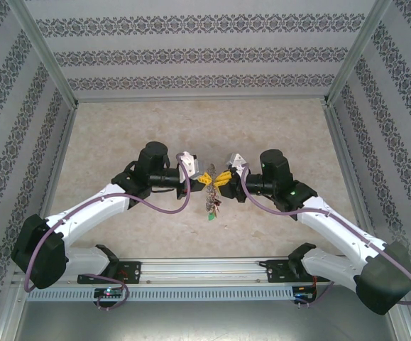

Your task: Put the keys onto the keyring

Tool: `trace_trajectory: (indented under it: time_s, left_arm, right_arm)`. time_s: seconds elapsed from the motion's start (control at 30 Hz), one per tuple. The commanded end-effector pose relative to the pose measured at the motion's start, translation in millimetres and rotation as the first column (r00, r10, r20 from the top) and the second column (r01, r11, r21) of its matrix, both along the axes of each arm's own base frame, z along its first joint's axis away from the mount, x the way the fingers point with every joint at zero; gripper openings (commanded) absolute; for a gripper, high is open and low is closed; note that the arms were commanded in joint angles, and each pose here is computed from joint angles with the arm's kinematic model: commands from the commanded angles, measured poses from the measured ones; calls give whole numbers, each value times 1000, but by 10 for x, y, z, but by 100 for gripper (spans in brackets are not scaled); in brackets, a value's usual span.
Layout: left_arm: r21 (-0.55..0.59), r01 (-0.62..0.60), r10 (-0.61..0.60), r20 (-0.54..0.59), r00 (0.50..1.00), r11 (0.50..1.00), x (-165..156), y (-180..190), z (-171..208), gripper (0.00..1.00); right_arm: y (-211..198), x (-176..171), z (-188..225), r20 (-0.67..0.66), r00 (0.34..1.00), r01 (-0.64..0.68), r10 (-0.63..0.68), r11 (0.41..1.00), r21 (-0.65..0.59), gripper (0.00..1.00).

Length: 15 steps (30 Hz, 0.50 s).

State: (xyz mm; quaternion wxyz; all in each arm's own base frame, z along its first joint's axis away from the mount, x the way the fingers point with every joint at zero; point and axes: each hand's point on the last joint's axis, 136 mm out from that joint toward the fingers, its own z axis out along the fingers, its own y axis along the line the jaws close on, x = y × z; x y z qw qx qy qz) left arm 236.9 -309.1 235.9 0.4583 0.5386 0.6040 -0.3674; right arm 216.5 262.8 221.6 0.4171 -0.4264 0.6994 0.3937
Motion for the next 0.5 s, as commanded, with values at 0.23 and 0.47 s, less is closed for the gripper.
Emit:
trace_trajectory:
  time_s: [0.23,0.47]
  left_arm:
    - [-83,56,-48,91,995,995,-66,-52,388,0]
    - [-86,52,-44,94,995,995,-62,-47,400,0]
  right_arm:
    - [30,14,140,38,999,-16,14,999,41,26]
    - [56,-3,105,14,999,-38,38,999,38,16]
